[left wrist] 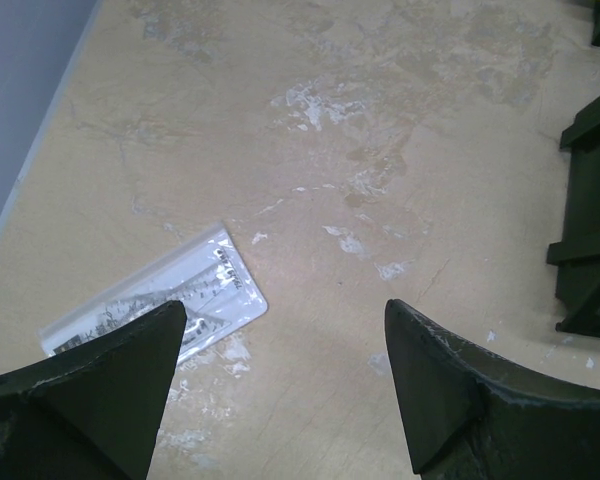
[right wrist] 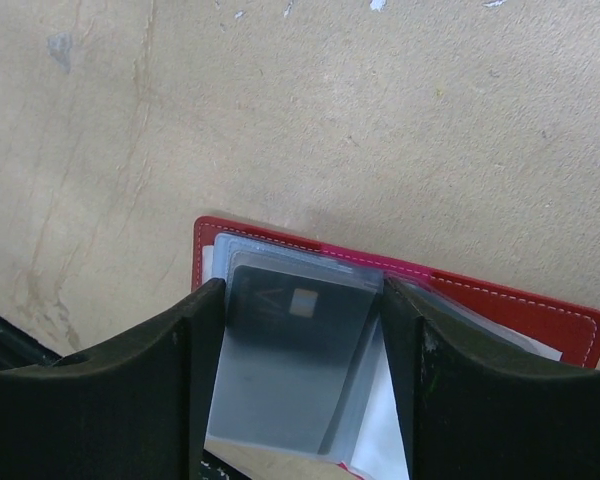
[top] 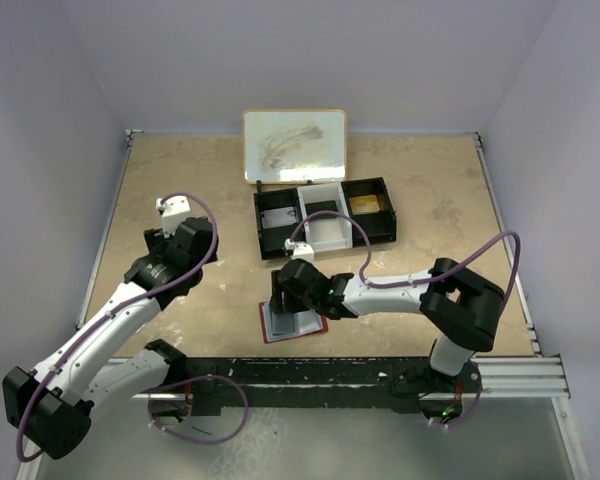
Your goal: Take the credit cards out of the card holder
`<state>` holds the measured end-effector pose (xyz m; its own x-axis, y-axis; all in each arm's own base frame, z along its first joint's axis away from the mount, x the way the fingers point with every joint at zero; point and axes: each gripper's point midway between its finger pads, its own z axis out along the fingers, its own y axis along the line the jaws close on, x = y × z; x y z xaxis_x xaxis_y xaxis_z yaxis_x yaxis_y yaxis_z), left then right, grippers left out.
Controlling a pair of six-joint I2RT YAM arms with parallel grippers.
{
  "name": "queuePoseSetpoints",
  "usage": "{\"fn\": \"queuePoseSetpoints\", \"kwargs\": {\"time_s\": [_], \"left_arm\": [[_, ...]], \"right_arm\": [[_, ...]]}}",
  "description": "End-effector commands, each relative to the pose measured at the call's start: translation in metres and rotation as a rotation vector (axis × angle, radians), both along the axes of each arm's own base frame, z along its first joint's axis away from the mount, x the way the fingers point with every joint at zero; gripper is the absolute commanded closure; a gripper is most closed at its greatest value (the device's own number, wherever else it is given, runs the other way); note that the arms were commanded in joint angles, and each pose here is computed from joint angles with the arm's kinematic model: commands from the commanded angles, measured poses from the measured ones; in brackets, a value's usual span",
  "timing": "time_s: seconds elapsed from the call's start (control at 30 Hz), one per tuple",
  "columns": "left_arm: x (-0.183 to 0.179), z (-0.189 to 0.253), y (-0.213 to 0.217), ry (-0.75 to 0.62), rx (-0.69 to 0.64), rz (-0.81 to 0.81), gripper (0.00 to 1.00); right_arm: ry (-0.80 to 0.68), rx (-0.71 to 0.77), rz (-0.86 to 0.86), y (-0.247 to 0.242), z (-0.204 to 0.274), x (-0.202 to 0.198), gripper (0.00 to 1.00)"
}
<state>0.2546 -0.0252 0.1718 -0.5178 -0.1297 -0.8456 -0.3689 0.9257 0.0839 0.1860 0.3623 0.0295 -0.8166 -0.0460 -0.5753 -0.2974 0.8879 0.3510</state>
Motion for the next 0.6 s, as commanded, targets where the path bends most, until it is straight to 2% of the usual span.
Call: {"fn": "queuePoseSetpoints", "kwargs": {"time_s": [0.0,0.1,0.23,0.33,0.43,0.57], "left_arm": [[0.001,0.014,-0.018,-0.055,-0.143,-0.041,0.23],[-0.008,0.009,-0.056,-0.06,-0.373,-0.158,0.25],[-0.026,0.012,-0.121,-0.066,-0.709,-0.401,0.28],[-0.042,0.004,-0.144,-0.048,-0.885,-0.464,0.3],[-0.054,-0.014,-0.156,-0.014,-0.998,-0.483,0.31],[-0.065,-0.039,-0.166,0.047,-1.027,-0.495,0.36]], "right_arm": [[0.039,0.104,0.019,0.006,0.008,-0.005,0.36],[0.042,0.11,0.019,0.004,0.007,-0.003,0.37],[0.047,0.113,0.017,0.003,0.004,-0.004,0.37],[0.05,0.116,0.014,0.001,0.003,-0.005,0.37],[0.051,0.121,0.012,-0.001,0.002,-0.006,0.37],[0.054,0.124,0.008,-0.002,0.0,-0.007,0.37]]}}
